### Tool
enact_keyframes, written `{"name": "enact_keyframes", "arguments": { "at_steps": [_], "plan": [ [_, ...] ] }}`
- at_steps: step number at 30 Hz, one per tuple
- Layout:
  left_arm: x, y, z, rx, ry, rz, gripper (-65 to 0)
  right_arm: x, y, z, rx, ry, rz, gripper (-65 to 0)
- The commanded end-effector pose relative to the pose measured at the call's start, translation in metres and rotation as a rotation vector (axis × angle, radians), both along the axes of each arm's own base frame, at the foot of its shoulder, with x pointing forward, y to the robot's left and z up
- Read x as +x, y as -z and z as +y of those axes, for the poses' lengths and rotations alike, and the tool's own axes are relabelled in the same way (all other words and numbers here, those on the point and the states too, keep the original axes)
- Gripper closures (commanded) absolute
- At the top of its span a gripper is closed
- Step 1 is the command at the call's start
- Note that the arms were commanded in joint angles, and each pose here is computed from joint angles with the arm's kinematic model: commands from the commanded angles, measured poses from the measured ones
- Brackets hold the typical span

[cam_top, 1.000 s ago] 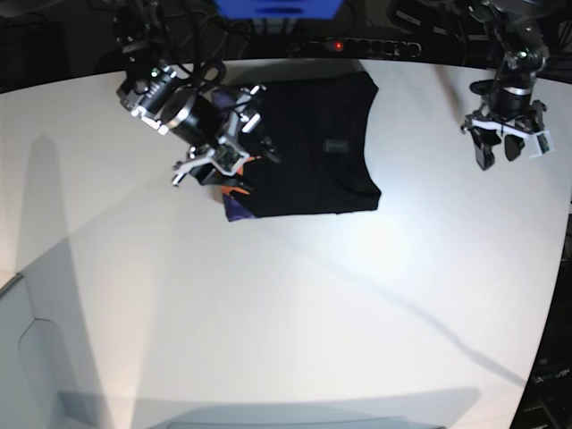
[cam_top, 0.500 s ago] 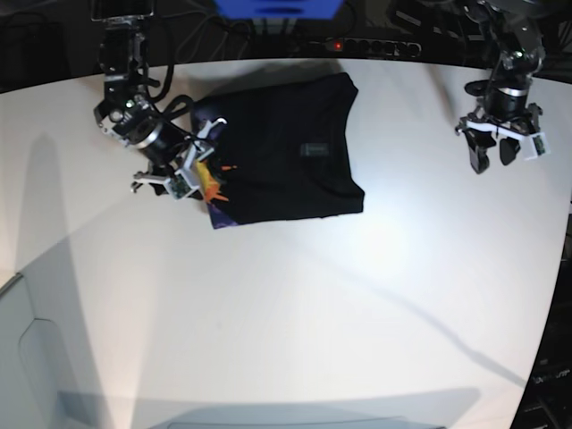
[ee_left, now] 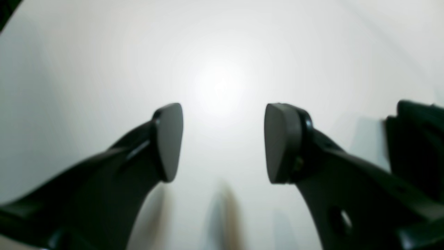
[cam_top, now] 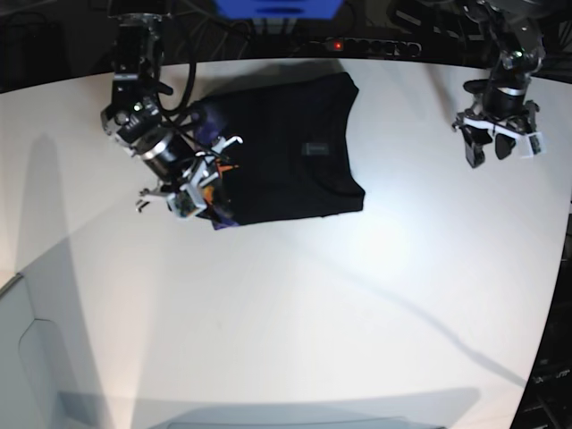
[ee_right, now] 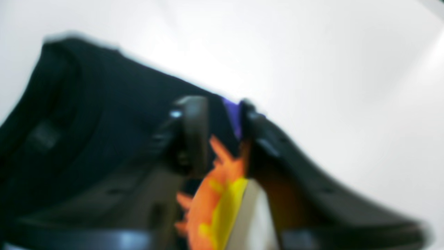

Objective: Fold the T-shirt properly
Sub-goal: 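Press and tuck the bundle edge with the right gripper, then withdraw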

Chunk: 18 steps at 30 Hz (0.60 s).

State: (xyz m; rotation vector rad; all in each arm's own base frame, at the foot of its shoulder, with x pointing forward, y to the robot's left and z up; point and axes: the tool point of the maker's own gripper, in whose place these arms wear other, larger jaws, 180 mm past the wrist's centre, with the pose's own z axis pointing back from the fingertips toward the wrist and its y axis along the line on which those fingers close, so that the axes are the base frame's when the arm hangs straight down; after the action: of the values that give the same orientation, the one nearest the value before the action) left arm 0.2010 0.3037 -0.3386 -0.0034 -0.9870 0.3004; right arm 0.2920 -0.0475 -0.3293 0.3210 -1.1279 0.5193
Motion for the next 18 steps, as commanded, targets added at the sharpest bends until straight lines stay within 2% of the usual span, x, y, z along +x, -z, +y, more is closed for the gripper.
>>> {"name": "enact_keyframes", "arguments": {
  "at_steps": [1,2,12,18],
  "plan": [
    [0.005,-0.013,0.002,0.018,0.007,-0.042,-36.2,0.007,-0.008,0.008,0.034,-0.016,-0.028,-3.7],
    [0.005,-0.013,0.002,0.016,0.006,-0.042,-36.2,0.012,-0.004,0.009,0.041,-0.013,-0.02,0.0],
    [0.004,-0.013,0.003,0.019,0.003,-0.041,-36.2,0.025,0.05,0.003,0.051,0.002,0.125,0.0],
    [0.005,-0.013,0.002,0.016,0.006,-0.043,-36.2,0.029,0.055,-0.017,0.058,0.06,0.137,0.0]
  ]
}}
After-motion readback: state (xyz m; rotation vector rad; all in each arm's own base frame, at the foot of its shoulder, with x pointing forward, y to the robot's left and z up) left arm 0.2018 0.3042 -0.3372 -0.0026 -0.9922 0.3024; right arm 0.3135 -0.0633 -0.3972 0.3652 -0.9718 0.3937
